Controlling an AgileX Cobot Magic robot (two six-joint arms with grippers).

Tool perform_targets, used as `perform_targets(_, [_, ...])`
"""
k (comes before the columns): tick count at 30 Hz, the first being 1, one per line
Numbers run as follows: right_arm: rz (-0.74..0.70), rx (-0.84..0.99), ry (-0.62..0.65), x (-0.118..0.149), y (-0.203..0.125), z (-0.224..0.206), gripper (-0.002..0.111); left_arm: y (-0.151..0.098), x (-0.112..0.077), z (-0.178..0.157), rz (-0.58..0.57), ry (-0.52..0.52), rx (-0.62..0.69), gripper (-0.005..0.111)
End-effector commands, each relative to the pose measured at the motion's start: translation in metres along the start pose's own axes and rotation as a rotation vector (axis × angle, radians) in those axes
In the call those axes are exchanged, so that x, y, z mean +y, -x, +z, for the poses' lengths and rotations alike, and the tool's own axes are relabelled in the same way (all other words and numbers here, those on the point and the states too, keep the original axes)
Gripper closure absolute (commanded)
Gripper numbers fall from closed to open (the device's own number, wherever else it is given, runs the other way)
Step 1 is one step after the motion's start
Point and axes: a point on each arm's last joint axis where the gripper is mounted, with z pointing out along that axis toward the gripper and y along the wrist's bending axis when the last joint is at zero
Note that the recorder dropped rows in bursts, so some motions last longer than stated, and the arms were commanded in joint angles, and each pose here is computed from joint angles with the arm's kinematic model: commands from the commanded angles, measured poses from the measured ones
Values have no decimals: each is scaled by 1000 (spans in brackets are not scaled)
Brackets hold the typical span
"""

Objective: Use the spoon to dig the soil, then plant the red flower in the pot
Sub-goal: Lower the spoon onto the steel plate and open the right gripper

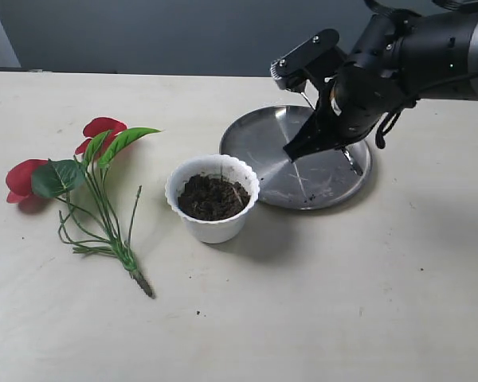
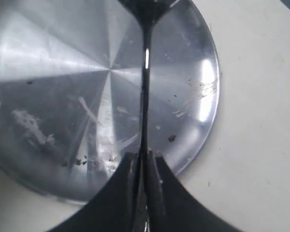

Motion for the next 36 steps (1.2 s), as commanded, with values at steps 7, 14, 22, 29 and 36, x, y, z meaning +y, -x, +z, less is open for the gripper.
perform_targets(7, [33,75,38,10,15,57,109,2,-1,0,-9,-8,-11,106])
perform_targets(14, [15,194,21,18,7,88,109,2,-1,0,-9,-8,-11,106])
perform_targets(22, [35,204,32,19,6,87,78,2,-1,0,-9,-8,-11,106])
perform_targets(29, [105,195,38,8,14,50,63,2,-1,0,-9,-8,-11,106])
perform_targets(36, [100,-35,193,19,42,-35,63,2,-1,0,-9,-8,-11,106])
